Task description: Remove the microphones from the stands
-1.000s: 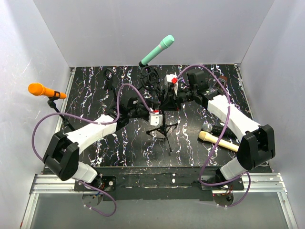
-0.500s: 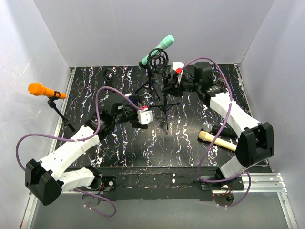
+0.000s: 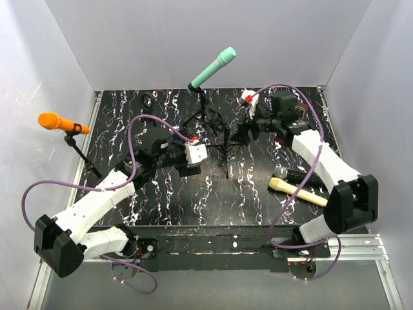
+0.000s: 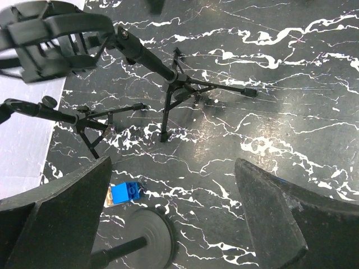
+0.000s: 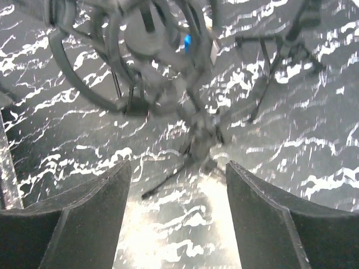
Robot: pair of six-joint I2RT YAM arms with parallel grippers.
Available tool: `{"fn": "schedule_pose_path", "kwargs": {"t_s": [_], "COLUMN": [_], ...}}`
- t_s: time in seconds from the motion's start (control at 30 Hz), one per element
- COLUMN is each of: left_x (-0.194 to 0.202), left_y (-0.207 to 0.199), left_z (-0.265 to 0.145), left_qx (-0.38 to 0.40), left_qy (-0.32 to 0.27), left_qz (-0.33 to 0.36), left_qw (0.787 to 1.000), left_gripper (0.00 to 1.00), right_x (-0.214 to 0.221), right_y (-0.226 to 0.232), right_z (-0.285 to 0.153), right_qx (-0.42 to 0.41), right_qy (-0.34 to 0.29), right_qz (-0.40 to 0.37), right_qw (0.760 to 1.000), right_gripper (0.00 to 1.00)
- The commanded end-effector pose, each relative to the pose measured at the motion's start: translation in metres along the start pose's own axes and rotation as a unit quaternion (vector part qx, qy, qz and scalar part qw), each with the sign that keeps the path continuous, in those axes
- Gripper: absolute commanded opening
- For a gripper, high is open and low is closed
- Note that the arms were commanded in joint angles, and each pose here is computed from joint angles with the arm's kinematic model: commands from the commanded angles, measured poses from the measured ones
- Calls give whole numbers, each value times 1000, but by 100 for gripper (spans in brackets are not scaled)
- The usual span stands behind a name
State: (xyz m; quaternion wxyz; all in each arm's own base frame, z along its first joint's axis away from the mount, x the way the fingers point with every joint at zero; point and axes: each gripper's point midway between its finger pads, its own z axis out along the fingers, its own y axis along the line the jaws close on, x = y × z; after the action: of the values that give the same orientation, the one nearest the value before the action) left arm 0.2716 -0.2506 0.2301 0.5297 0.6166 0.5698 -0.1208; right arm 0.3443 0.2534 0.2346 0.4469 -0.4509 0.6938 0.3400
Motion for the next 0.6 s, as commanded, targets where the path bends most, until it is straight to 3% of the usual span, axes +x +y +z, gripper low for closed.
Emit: {"fn": "schedule_pose_path", "kwargs": {"t_s": [0.0,0.17,0.37,0.47,0.57], "left_x": [-6,-1,-1,11,27], "left_y": [0,-11,-20,-45,-46], "left_z": [-8,-7,-5,-11,-16], "left_qx": [-12,1,18,82,79], "left_qy": [-9,-11,-8,2,34], "left_qz": [-23,-47,-103,-17,16], "left_qw": [1000,999,995,997,996], "left_gripper": [93,96,98,98,98], "right_x": [22,29,9,2,-4], "right_y": [8,19,8,-4,-11], "right_z": [-41,-57,-41,-25,-11], "right_qx": [39,35,4,-8,-24], "right_qy": [36,40,19,1,-17], "right_qz": [16,-1,-7,-1,-4], "right_qw": [998,999,1000,1000,1000], "right_gripper": [76,76,74,69,68]}}
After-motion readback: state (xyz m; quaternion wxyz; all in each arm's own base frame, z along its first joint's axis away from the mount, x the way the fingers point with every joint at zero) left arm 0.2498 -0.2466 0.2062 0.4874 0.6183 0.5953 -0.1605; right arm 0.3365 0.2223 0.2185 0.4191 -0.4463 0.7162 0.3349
